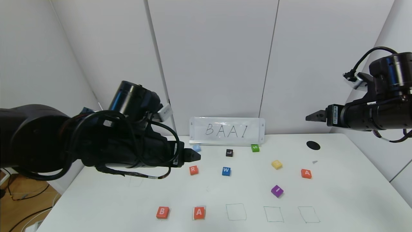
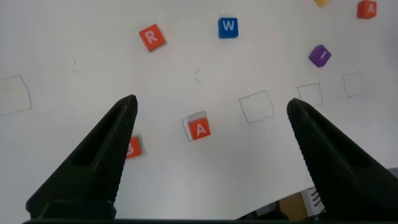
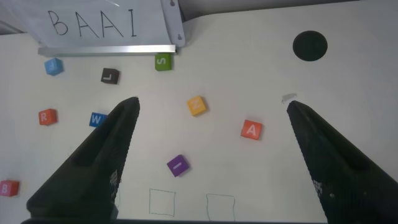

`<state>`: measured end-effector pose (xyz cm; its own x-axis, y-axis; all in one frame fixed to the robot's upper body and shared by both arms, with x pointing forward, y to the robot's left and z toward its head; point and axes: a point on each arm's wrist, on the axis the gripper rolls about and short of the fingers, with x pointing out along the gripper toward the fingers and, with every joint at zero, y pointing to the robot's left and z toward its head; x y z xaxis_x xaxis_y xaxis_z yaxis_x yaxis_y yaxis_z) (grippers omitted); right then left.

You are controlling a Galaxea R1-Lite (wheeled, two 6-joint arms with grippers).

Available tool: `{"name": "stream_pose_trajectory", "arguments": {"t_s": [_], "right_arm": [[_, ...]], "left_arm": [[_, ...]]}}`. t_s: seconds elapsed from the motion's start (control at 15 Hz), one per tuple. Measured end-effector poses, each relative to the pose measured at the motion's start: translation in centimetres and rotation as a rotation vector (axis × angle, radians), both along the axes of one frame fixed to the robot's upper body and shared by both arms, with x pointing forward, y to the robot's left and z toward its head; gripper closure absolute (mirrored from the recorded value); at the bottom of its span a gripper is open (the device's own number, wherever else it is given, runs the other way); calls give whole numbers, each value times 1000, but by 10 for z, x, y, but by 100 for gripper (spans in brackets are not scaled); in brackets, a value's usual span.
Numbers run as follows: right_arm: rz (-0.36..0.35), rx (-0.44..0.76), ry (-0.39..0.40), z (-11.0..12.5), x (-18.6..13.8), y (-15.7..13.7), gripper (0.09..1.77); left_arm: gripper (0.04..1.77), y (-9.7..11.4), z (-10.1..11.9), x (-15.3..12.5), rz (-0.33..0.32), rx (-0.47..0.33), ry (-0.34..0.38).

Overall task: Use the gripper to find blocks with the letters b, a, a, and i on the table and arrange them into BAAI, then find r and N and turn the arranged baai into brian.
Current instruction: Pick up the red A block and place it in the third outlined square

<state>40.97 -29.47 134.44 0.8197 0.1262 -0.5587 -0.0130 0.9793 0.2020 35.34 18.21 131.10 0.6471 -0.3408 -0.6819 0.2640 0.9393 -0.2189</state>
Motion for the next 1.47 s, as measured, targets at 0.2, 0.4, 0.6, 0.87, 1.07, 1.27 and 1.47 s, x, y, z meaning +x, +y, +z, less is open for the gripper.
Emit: {"name": "stream_pose_trajectory", "arguments": {"t_s": [0.2,0.4,0.6,0.87,1.07,1.27,1.47], "right_arm": [[-6,1,3,-1,0,-2,15],[-14,3,16,-4,-1,-3,15],[-73,-1,32,-8,-2,-5,15],[-95,-7,91,-26,-4,-8,15],[-125,16,147,-41,-1,-9,15],[-145,17,202,-59,8,-12,15],[-157,10,259,-79,21,-15,15]], "left_arm": [[10,22,12,1,-54,-61,-16],[10,43,24,0,-56,-73,-63],[9,54,35,-4,-38,-83,-101],[9,58,43,-10,-30,-91,-129],[9,59,46,-14,-31,-96,-142],[9,60,47,-15,-31,-98,-146],[9,59,47,-15,-32,-97,-144]]}}
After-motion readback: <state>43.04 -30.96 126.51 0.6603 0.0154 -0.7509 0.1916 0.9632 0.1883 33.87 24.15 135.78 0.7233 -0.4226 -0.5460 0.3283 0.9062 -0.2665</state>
